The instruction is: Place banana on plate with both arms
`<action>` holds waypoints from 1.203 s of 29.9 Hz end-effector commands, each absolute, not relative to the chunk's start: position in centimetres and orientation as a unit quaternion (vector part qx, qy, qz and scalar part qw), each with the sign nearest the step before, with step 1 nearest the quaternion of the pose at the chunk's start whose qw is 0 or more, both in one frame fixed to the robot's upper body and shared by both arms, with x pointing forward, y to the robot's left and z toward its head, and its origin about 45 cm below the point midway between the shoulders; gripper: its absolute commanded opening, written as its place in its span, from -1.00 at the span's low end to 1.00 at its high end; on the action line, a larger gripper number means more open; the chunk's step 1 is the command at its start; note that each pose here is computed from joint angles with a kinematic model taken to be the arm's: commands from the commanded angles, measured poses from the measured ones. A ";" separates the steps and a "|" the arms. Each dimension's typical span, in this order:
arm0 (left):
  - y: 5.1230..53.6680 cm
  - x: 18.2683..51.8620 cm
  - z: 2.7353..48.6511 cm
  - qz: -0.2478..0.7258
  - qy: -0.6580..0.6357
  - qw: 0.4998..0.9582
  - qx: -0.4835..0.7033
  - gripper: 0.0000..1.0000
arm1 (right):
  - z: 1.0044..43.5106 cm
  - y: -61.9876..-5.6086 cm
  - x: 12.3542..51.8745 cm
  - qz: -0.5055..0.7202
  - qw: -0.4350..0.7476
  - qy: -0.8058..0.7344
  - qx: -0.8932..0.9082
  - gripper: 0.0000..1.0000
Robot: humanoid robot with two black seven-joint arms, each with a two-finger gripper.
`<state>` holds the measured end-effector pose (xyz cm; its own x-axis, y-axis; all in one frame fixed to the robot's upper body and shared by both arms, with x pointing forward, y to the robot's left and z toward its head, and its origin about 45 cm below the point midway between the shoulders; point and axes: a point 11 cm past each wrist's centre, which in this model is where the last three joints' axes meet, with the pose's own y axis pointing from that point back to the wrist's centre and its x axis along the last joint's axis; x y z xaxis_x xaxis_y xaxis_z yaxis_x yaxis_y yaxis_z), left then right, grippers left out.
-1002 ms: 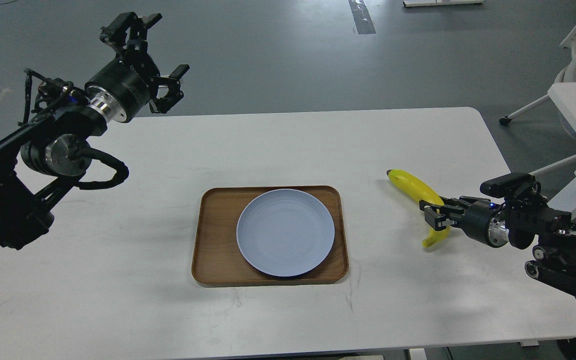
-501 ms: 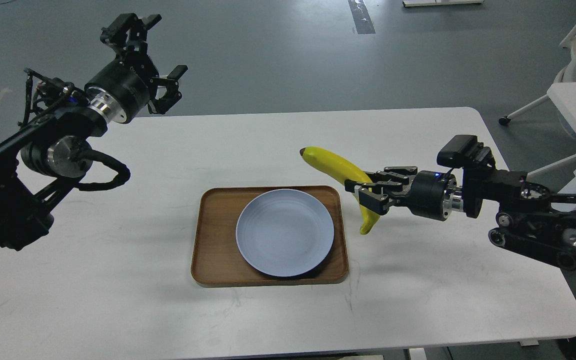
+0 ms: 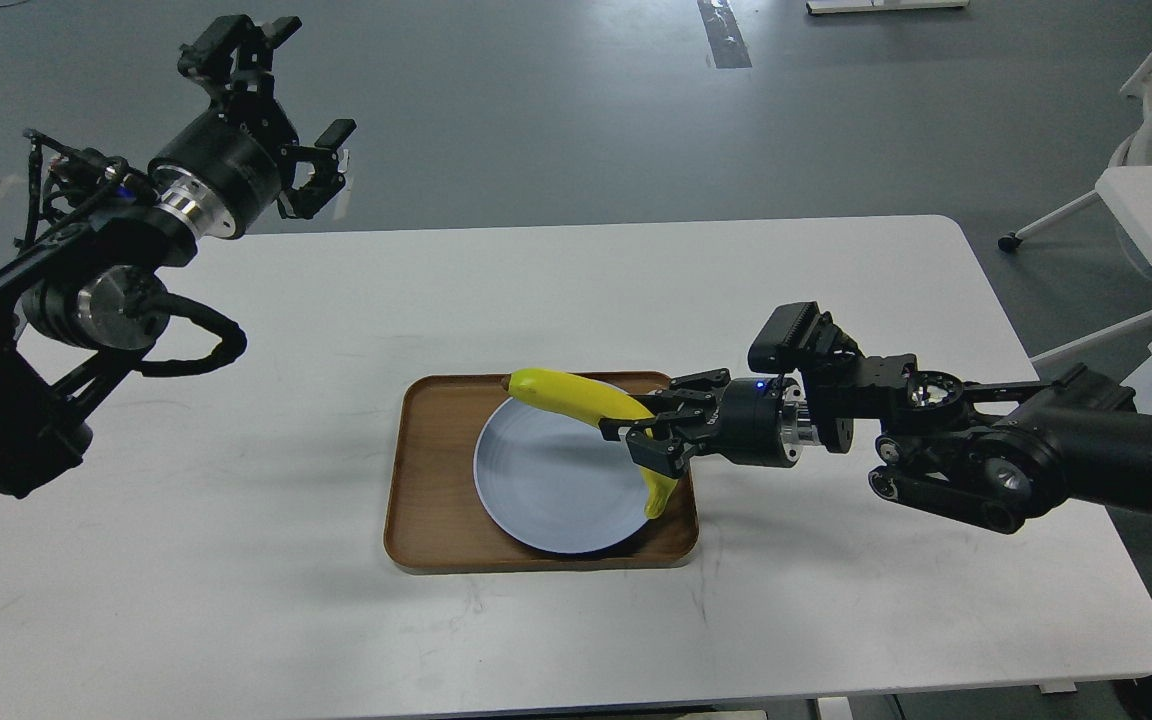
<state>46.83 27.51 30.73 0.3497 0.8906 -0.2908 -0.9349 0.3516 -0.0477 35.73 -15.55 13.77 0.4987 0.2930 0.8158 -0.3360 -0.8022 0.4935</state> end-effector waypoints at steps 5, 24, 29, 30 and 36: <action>28.3 46.8 30.9 0.563 0.103 0.814 -0.100 0.96 | 13.2 -15.3 35.7 0.497 0.319 -0.013 0.807 0.15; 28.3 46.7 30.7 0.564 0.105 0.813 -0.099 0.96 | 25.2 -13.5 43.4 0.327 0.180 -0.308 0.875 1.00; 28.4 46.4 29.9 0.564 0.118 0.811 -0.101 0.96 | 31.2 -15.0 46.7 0.096 0.058 -0.436 0.893 1.00; 28.2 46.4 29.6 0.563 0.122 0.811 -0.103 0.96 | 32.5 -15.7 47.5 0.040 0.023 -0.465 0.884 1.00; 27.7 46.1 28.7 0.561 0.135 0.809 -0.109 0.96 | 33.6 -18.3 49.2 -0.110 -0.043 -0.511 0.851 1.00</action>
<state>46.32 27.76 29.25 0.3327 0.8826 -0.3323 -0.9391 0.3422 -0.0314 48.90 -17.53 33.80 0.4836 -0.8645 -0.1366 -0.8716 -0.4900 0.0154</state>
